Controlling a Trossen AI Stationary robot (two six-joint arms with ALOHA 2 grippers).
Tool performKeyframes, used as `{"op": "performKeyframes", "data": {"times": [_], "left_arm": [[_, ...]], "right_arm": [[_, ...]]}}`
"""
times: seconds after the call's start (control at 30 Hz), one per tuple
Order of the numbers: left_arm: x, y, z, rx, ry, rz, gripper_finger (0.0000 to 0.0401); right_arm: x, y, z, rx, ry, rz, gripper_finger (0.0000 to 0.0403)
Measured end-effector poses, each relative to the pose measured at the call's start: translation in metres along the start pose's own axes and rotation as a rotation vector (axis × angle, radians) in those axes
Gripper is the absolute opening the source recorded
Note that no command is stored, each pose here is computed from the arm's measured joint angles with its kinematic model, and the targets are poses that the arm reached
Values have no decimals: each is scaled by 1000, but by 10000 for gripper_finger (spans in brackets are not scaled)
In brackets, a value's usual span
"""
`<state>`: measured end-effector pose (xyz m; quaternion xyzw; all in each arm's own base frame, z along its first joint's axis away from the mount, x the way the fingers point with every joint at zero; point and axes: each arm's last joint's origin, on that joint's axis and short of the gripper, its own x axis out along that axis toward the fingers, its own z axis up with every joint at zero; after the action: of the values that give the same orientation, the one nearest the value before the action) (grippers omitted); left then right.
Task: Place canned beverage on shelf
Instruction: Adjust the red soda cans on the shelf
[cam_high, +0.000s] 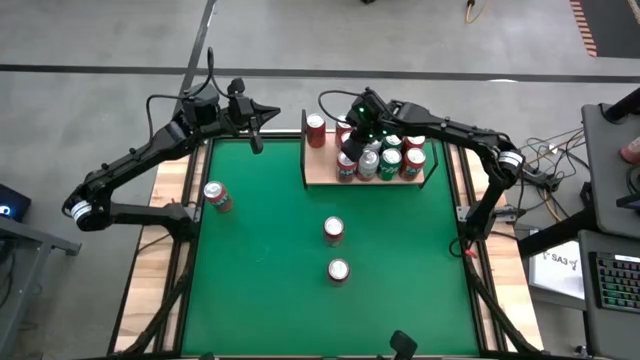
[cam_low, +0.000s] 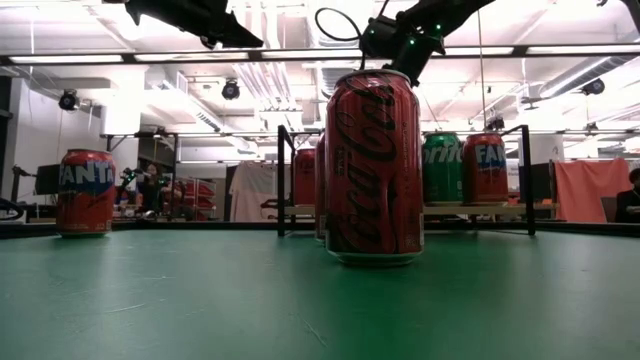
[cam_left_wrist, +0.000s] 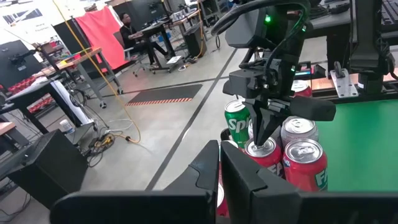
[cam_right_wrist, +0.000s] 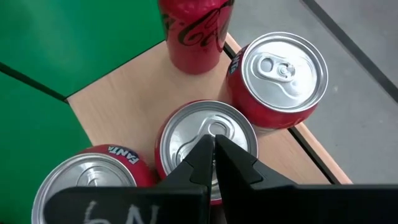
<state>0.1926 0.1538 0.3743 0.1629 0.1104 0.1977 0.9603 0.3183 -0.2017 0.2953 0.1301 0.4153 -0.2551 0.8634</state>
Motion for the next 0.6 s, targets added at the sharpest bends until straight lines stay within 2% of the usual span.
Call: {"op": "performKeyframes", "data": {"times": [0.6], "left_arm": [[0,0,0,0,0,0,0]], "right_arm": [[4,7,1,-5,-23,13,9]]}}
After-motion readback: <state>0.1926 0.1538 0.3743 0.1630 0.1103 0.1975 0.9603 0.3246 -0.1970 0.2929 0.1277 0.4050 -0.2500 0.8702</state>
